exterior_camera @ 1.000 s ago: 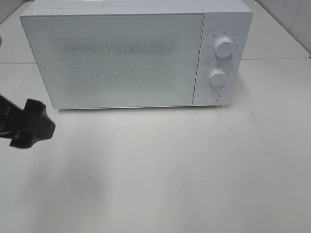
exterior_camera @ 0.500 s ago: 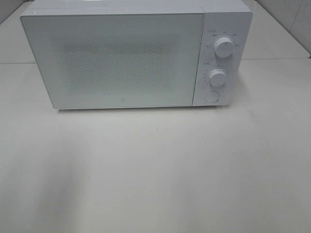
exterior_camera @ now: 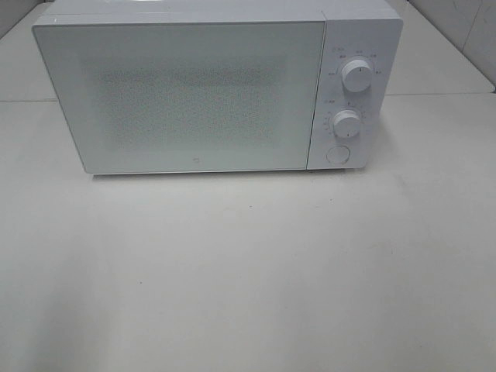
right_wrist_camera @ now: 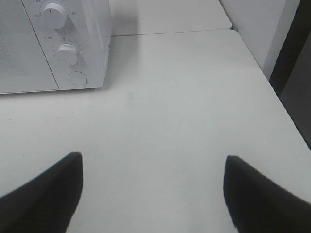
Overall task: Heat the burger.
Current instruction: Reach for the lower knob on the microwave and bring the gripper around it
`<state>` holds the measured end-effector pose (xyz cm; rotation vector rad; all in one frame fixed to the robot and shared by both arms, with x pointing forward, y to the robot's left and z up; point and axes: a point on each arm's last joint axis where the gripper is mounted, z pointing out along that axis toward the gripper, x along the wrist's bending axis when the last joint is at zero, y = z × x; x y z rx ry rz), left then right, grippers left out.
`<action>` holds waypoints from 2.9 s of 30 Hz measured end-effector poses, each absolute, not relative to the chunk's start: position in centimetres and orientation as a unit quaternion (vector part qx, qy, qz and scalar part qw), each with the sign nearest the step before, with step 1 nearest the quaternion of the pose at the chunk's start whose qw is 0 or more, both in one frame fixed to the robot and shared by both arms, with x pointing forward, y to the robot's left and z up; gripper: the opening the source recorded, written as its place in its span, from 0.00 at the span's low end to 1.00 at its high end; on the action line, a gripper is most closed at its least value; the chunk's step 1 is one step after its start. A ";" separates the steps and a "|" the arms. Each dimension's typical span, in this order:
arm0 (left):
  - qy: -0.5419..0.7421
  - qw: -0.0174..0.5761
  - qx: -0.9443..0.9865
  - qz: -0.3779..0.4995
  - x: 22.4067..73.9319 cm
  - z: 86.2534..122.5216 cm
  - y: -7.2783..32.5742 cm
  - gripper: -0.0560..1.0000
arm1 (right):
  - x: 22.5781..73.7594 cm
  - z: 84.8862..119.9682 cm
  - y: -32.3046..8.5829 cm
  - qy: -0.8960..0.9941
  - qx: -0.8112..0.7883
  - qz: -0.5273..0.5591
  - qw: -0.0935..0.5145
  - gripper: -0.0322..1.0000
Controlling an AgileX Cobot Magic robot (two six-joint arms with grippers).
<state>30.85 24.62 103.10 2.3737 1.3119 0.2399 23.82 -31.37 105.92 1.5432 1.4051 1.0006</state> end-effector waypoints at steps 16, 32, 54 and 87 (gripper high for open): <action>0.495 0.284 0.812 0.123 29.3 104.4 26.4 0.99 | 23.8 105.9 -31.4 0.556 0.611 0.396 0.402 0.78; 0.604 0.364 0.661 0.256 25.8 105.6 29.6 0.99 | 23.8 105.9 -31.4 0.556 0.611 0.396 0.402 0.78; 0.628 0.399 0.575 0.340 23.0 105.7 30.0 0.99 | 23.8 105.9 -31.4 0.556 0.611 0.396 0.402 0.78; 0.628 0.399 0.575 0.340 23.0 105.7 30.0 0.99 | 29.6 109.5 -30.1 0.553 0.533 0.452 0.454 0.78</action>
